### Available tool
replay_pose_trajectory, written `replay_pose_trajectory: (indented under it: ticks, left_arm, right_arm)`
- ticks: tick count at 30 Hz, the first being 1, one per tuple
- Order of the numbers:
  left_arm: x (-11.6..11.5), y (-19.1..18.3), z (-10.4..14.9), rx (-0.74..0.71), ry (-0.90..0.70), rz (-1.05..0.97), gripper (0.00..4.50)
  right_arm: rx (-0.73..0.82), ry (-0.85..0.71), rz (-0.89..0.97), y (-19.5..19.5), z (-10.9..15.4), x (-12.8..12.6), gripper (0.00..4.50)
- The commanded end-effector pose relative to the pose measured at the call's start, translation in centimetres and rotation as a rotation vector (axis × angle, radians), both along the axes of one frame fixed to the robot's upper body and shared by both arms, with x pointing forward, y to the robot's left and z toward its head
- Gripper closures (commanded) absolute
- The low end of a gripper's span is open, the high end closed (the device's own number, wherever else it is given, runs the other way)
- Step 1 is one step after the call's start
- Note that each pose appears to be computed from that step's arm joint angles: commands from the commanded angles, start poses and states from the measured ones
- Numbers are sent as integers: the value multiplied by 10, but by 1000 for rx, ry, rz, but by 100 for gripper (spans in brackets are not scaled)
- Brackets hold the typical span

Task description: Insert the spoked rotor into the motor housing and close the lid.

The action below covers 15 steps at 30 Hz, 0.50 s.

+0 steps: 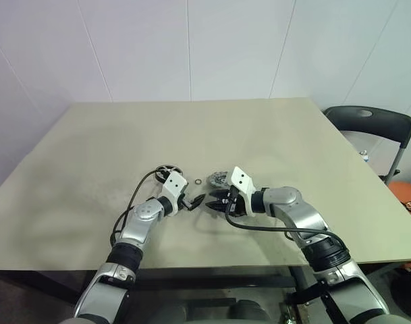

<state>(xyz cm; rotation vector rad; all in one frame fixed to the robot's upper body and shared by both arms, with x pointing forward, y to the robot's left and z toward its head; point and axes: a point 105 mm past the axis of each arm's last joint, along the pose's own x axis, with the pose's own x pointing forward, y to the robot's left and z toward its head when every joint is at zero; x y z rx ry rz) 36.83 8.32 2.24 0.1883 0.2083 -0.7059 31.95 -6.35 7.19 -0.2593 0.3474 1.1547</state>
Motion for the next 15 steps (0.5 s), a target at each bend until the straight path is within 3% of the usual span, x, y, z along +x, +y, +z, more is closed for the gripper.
replay_pose_trajectory:
  ticks: [1, 15]
  left_arm:
    - [11, 3, -4, 0, 29, 59, 0]
    - [25, -14, -8, -6, 118, 17, 0]
  right_arm:
    - [41, -66, 7, 5, 19, 3, 277]
    - [54, -80, -21, 6, 18, 5, 277]
